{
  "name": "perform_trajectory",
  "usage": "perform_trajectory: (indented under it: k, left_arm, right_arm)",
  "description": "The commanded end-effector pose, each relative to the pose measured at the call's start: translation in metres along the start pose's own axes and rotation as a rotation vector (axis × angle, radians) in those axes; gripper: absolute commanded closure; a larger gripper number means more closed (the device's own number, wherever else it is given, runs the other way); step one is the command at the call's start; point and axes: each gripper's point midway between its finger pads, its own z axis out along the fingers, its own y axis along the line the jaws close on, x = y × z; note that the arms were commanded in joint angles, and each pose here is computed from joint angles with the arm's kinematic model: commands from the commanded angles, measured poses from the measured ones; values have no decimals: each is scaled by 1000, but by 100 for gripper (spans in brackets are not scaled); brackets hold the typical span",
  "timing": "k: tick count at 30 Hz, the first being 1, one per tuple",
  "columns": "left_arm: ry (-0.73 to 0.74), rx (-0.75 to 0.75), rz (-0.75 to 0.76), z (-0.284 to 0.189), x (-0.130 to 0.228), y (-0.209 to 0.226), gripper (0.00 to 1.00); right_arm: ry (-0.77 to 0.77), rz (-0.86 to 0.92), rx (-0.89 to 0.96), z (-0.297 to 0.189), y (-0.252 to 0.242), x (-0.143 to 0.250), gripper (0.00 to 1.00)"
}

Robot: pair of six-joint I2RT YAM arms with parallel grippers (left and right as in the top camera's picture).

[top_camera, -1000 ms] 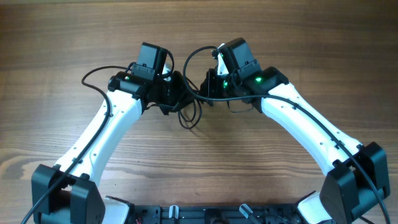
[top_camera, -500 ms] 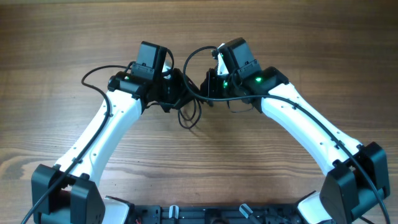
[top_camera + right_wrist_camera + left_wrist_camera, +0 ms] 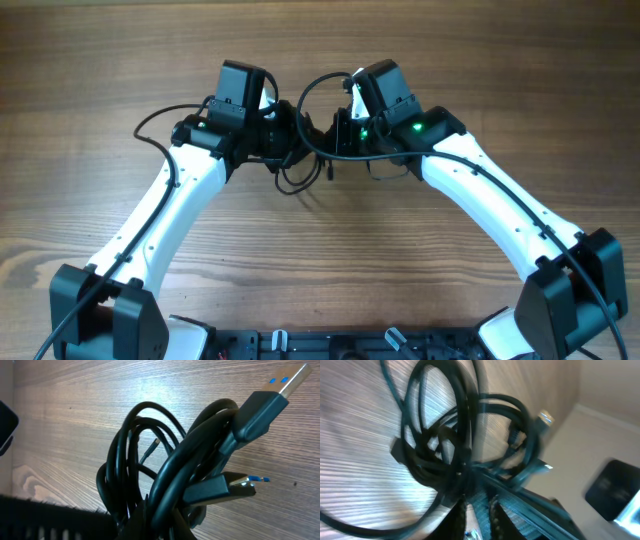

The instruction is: Untangle cables

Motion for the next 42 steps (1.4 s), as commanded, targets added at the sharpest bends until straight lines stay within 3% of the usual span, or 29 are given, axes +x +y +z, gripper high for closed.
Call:
perform_trajectory:
  k: [1,13,28,42]
  left_arm:
    - [76,76,21,-9,18,-20,85]
    - [44,46,77,-9,13,-13,79]
    - [21,-3,67,-8,10,-2,79]
    - [-140,-159,50,-12,-15,30,76]
  right_arm:
    - [1,-13,-40,-4,13,1,96]
    - [1,-12,-40,-4,13,1,96]
    - [1,-11,-41,-4,13,1,96]
    - [0,-12,-40,-4,13,0,96]
